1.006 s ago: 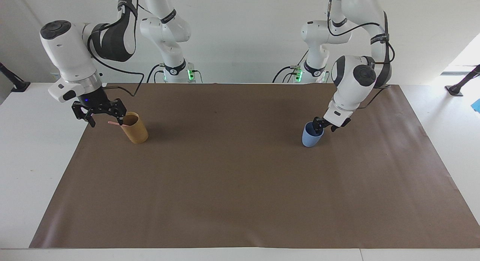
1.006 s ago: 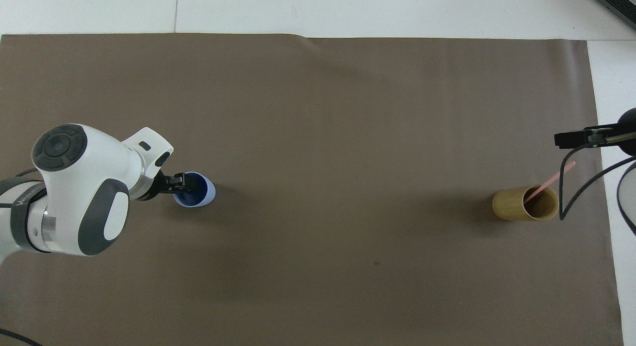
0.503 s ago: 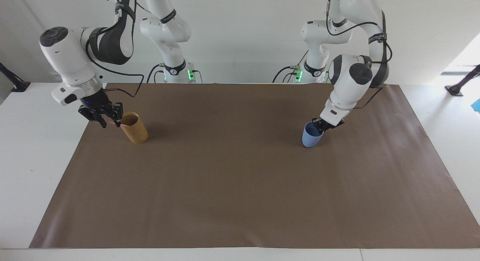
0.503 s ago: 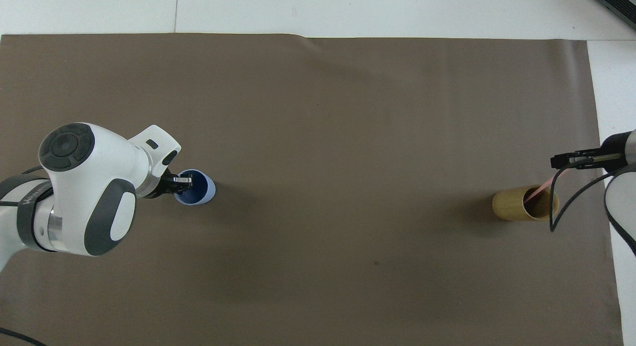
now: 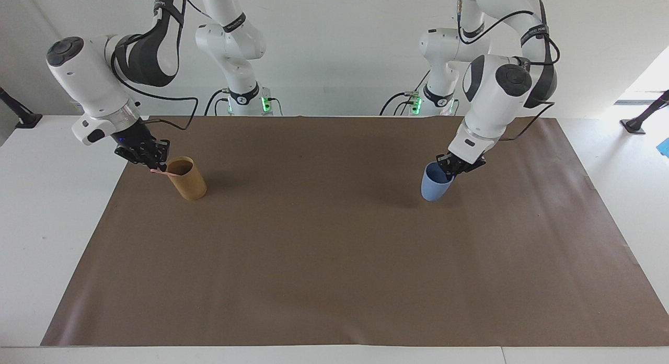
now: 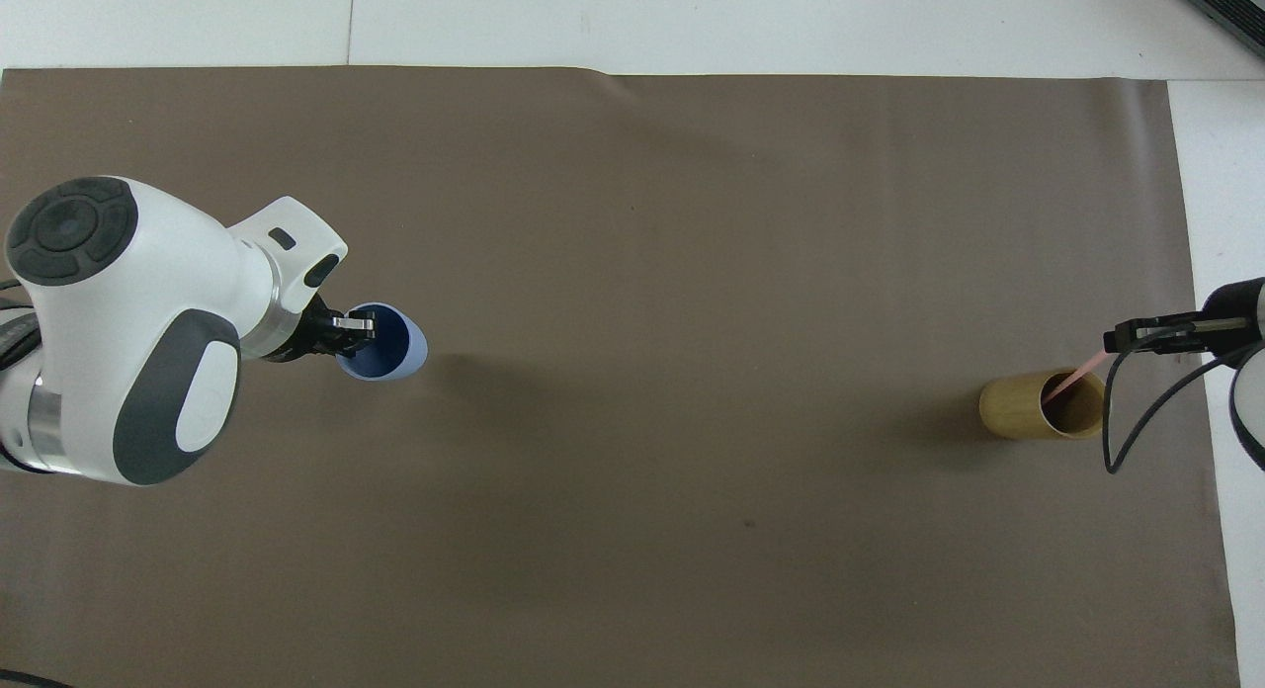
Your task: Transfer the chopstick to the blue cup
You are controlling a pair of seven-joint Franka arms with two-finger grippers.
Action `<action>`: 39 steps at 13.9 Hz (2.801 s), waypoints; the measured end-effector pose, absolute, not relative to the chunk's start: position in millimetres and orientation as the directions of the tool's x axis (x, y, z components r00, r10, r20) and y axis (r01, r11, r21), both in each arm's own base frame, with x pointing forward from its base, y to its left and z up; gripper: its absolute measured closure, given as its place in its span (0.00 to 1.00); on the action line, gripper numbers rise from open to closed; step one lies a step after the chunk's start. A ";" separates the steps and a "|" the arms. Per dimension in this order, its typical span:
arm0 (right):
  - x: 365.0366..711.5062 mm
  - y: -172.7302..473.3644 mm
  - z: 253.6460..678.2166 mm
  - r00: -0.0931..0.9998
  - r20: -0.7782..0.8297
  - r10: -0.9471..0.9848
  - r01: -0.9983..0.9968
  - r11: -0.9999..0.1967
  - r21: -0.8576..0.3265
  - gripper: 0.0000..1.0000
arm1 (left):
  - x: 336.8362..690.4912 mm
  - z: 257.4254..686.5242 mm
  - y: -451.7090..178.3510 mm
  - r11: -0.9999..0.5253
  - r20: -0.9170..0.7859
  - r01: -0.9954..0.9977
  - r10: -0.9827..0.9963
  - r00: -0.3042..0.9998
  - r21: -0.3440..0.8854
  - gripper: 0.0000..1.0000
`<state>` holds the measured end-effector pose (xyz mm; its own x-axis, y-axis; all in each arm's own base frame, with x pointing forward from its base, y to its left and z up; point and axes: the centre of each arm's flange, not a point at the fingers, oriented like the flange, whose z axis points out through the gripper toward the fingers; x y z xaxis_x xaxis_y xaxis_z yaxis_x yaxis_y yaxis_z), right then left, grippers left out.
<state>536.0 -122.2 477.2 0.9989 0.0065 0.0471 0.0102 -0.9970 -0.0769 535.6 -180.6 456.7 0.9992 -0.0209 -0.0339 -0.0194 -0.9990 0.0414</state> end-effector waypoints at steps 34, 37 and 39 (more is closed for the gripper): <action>547.0 -102.0 607.9 0.955 0.167 -0.243 -0.231 -0.969 -0.090 0.92 | 490.9 377.3 -415.9 -0.997 -0.053 -0.036 -0.039 0.998 0.068 0.35; 548.7 -76.5 609.3 0.916 0.127 -0.381 -0.369 -0.923 -0.110 0.92 | 497.4 399.8 -408.7 -0.997 -0.021 -0.025 -0.026 0.999 0.079 0.00; 552.7 -41.1 615.4 0.876 0.119 -0.468 -0.454 -0.882 -0.128 0.92 | 507.5 426.3 -389.8 -0.997 -0.004 0.004 0.004 1.000 0.082 0.00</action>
